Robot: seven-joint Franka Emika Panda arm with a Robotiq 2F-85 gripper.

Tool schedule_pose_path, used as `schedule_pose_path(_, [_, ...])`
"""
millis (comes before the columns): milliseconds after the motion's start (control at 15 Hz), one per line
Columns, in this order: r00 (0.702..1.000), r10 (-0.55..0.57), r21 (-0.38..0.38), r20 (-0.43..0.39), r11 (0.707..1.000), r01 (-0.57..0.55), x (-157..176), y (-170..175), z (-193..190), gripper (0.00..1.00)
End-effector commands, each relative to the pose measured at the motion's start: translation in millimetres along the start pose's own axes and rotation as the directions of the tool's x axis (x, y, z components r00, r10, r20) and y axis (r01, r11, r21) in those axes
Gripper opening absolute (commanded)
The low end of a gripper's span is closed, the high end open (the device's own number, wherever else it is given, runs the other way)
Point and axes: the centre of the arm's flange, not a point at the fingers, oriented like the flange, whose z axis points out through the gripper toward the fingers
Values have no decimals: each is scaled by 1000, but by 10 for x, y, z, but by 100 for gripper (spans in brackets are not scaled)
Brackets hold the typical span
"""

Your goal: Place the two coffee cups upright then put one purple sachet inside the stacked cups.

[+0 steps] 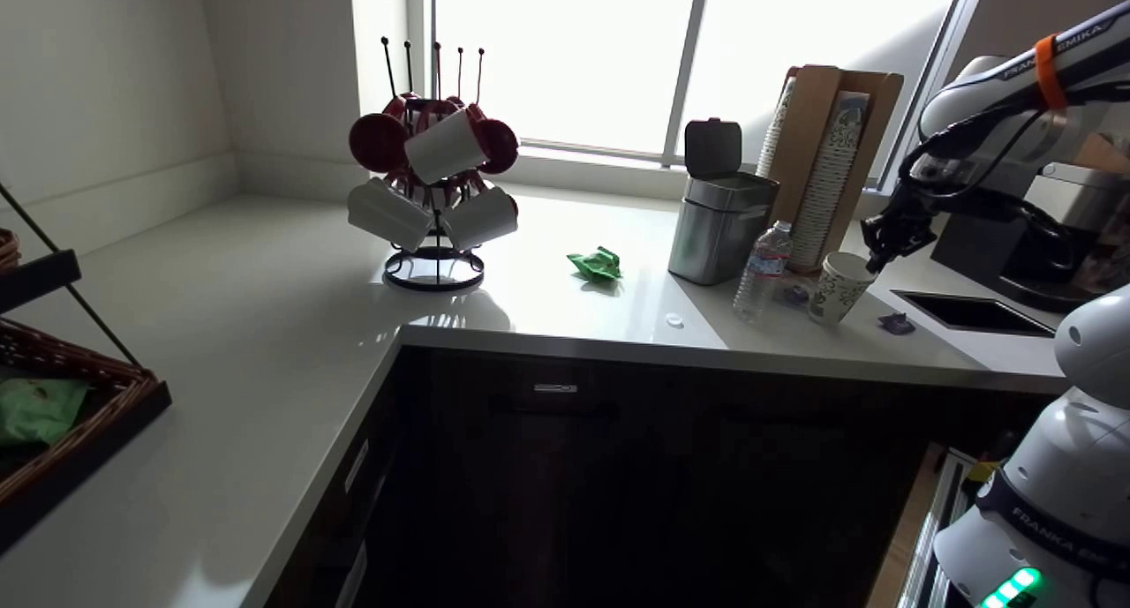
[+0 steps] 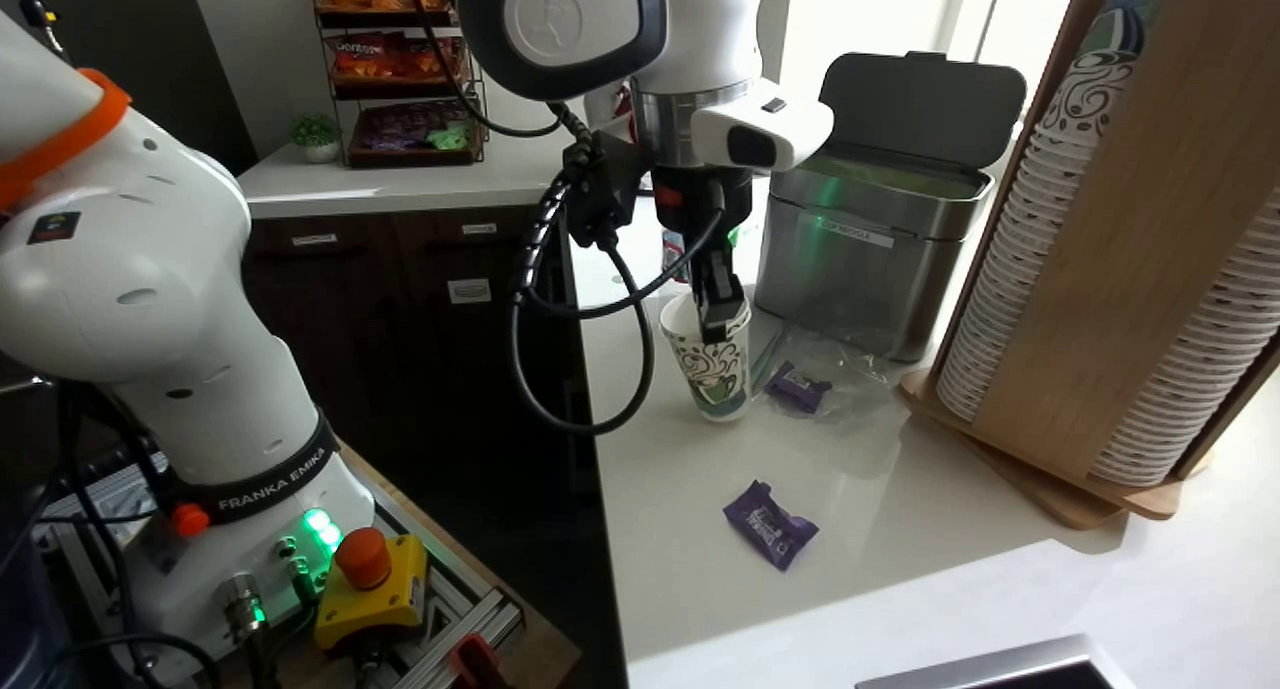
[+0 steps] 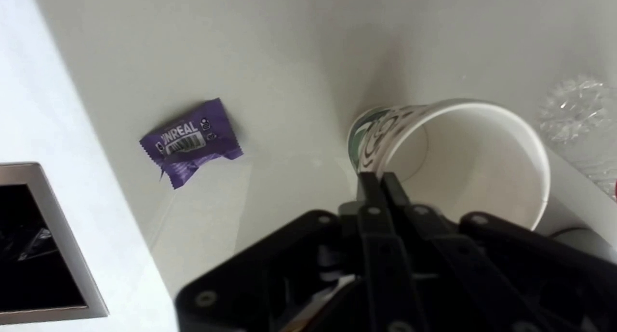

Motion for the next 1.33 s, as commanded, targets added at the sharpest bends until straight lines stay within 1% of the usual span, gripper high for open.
schedule_pose_path(0, [999, 25, 57, -21, 998, -24, -72, 94, -44, 1])
schedule_pose_path(400, [996, 89, 109, 22, 990, -90, 0, 163, -87, 1])
schedule_pose_path(800, [988, 117, 159, 101, 978, -132, 37, 169, -82, 1])
schedule_pose_path(1067, [982, 110, 136, 155, 982, -132, 58, 162, -82, 1])
schedule_pose_path(1200, [980, 102, 105, 171, 987, -121, 69, 158, -79, 1])
schedule_pose_path(1267, [979, 97, 99, 179, 988, -116, 78, 153, -82, 29])
